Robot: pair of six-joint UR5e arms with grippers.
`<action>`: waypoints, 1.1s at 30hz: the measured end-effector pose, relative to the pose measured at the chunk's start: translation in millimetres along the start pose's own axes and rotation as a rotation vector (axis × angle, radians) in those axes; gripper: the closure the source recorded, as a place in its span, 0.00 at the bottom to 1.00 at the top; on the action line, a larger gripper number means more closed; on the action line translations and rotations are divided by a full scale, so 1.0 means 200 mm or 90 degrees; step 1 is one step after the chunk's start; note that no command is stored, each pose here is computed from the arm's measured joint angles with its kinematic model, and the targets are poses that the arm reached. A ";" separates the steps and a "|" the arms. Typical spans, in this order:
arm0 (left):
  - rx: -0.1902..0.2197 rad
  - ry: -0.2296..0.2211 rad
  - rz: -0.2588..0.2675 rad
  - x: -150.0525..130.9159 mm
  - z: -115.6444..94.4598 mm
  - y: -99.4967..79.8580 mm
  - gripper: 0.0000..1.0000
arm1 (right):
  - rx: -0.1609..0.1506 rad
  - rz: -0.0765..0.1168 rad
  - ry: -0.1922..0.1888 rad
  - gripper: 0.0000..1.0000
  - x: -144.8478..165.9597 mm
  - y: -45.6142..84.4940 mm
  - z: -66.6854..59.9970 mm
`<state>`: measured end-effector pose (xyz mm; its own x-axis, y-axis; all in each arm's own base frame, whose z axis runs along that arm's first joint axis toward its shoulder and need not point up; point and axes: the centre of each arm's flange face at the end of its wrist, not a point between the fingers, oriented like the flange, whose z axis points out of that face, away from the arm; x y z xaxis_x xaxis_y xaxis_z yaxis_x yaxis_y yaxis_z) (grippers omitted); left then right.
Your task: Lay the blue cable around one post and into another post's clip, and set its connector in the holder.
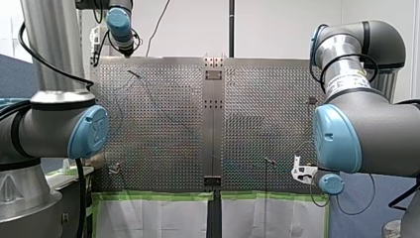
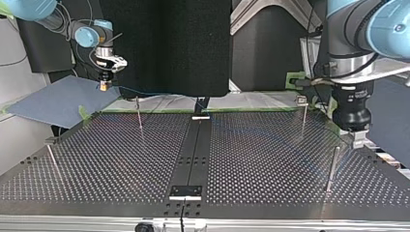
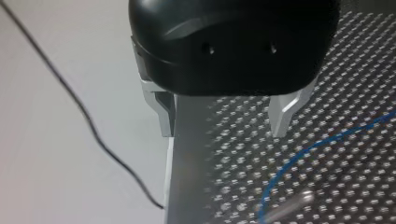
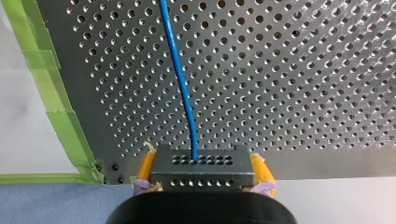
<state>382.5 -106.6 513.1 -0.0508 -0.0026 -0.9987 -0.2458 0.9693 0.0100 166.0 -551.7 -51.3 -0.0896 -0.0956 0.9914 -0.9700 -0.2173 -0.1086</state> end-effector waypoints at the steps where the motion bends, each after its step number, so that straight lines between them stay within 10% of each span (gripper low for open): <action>1: 0.001 0.005 0.001 0.00 -0.01 0.00 0.00 | 0.000 0.000 0.000 1.00 0.00 0.00 0.00; 16: 0.008 0.078 0.020 0.05 -0.10 -0.01 0.00 | 0.000 0.000 0.002 1.00 0.00 0.00 0.00; 33: -0.063 0.154 0.035 0.08 -0.21 0.07 0.00 | 0.002 0.000 0.001 1.00 0.00 -0.01 0.00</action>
<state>338.6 -103.9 499.0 -0.2935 -0.0207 -0.9557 -0.3285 0.9411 0.0805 168.1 -551.3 -51.0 -0.0901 -0.0945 0.9914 -0.9694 -0.2199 -0.1091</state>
